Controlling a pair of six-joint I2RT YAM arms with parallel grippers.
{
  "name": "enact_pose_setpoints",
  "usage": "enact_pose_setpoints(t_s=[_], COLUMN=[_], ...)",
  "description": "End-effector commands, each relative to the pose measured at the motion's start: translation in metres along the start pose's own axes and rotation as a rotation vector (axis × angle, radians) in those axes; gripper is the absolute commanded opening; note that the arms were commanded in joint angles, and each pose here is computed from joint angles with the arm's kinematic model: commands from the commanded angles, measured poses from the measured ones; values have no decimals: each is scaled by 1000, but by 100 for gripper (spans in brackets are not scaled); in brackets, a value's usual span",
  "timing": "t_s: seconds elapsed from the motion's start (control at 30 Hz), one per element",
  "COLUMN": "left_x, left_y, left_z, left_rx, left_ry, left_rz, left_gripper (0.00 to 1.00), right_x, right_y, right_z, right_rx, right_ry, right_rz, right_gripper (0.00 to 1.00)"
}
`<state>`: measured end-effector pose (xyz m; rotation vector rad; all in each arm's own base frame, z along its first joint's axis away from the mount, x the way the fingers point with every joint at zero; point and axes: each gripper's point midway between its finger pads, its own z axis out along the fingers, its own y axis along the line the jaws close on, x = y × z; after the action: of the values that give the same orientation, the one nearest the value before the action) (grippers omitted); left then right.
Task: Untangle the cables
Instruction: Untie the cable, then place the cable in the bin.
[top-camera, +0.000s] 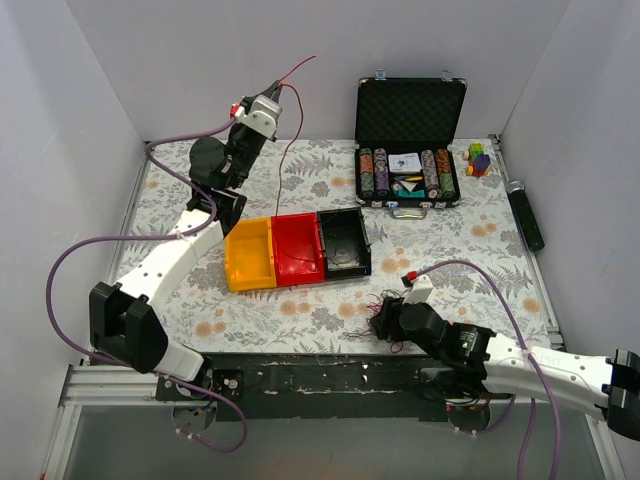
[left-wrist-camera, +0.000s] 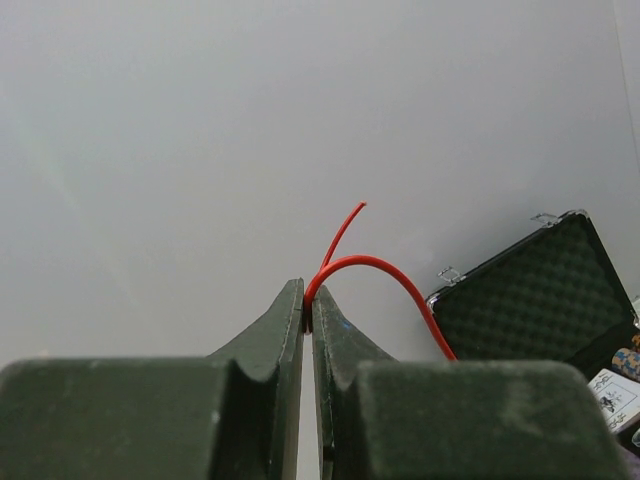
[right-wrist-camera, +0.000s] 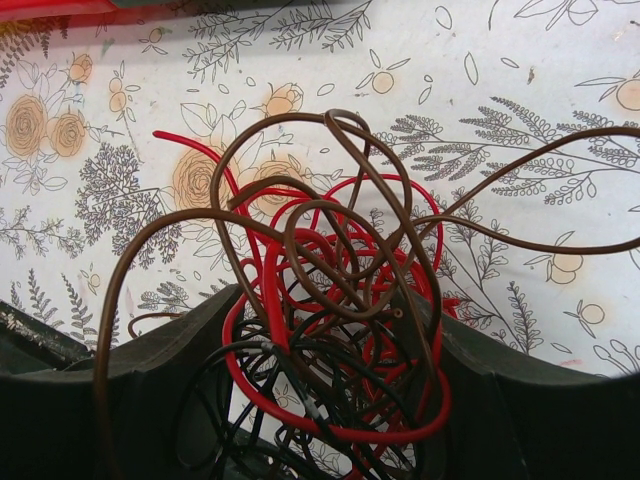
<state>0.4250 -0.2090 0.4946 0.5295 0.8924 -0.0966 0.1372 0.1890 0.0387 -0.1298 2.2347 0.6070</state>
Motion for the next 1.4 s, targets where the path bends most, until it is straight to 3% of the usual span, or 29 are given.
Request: enact_pose_setpoints(t_s=[0.0,0.3,0.37,0.47,0.73,0.93,1.03,1.17,1.23,1.37], left_x=[2,46,47,42,27,13,6,3,3,5], left_y=[0,-16,-15,-15,-14,-9,-6,-6,-8,-9], left_z=[-6,7,14,17,11,15,13,6,2,-4], left_rx=[-1,14,13,19,31,31,28,35,41,43], left_ry=[-13,28,29,26,43,50,46,52,59,66], left_rz=[22,38,27,1,-82,-118,-122,-129,-130,-127], left_gripper=[0,0,0,0,0,0,0,0,0,0], right_x=[-17,-31,-37,-54,-114,-130,-135,-149,-151,-150], right_y=[12,23,28,42,92,126,161,191,202,224], right_z=[-2,-9,-12,-20,-49,-29,-17,15,36,69], right_rx=[-21,-42,-51,-81,-217,-238,-329,-321,-321,-345], right_ry=[-43,-59,-63,-79,-176,-182,-178,-139,-84,-11], right_rz=[25,8,-2,-27,-109,-213,-258,-284,-288,-315], right_gripper=[69,73,83,86,86,84,78,42,29,25])
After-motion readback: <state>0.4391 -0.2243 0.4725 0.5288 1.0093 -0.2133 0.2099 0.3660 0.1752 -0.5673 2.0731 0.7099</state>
